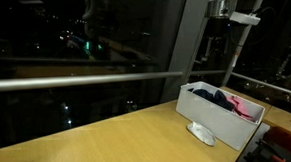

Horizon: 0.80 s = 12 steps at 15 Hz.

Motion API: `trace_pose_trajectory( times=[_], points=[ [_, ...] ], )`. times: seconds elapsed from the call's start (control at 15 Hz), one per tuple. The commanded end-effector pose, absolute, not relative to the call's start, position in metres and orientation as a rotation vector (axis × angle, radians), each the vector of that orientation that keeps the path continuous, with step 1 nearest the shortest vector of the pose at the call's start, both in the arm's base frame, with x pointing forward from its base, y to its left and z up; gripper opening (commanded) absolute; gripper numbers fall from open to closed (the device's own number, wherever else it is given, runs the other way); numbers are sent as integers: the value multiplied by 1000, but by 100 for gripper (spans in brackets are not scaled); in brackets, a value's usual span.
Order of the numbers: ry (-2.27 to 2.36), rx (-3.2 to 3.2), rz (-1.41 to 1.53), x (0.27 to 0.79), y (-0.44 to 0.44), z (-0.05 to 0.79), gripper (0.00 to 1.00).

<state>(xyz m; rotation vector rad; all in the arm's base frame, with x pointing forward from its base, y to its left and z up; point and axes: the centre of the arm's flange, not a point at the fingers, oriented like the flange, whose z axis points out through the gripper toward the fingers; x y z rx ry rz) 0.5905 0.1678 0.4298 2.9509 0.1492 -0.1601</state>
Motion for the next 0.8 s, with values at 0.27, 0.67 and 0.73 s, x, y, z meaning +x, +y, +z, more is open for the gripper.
trace_pose_trajectory(
  times=[0.27,0.67,0.73],
  points=[
    [690,2741,-364,584,239,346,100],
    [1073,2529,-511,617,232,274,100],
    [1132,2488,-533,622,232,262,100]
  ],
)
